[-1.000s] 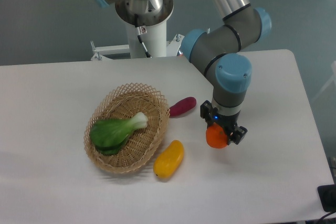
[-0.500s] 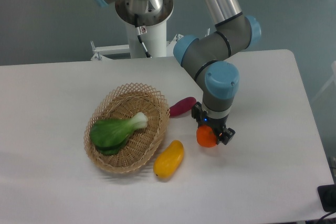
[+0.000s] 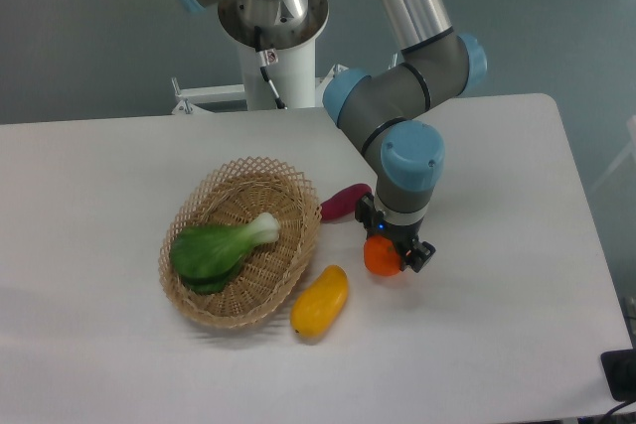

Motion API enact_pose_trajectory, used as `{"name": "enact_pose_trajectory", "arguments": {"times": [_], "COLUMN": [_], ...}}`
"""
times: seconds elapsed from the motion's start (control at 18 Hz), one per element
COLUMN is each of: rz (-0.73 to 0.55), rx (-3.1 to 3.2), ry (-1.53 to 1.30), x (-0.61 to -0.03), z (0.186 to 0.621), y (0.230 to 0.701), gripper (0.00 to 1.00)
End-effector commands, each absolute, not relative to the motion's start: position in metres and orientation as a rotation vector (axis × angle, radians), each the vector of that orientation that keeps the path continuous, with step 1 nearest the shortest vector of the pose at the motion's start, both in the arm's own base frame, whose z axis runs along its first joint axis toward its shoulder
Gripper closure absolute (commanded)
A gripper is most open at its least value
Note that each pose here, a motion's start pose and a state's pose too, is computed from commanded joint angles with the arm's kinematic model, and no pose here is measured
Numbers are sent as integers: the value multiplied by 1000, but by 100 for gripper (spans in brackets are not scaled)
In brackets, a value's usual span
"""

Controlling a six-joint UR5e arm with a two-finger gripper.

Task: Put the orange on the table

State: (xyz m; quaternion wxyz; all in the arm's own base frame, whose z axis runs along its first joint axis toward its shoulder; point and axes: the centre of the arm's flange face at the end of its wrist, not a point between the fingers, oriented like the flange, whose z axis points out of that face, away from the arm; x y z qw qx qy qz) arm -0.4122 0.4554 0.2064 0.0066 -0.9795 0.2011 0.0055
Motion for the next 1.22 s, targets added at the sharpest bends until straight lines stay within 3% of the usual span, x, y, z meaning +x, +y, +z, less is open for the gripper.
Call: {"name": "enact_pose_trajectory", "arguments": {"times": [0.39, 0.56, 0.61, 1.22], "rz": [14, 17, 20, 76], "rx": [-3063, -3060, -3060, -3039], "ry": [631, 633, 631, 632], "x": [-411, -412, -412, -416], "z": [205, 206, 207, 229], "y": [456, 457, 457, 460], "gripper": [25, 3, 0, 0]}}
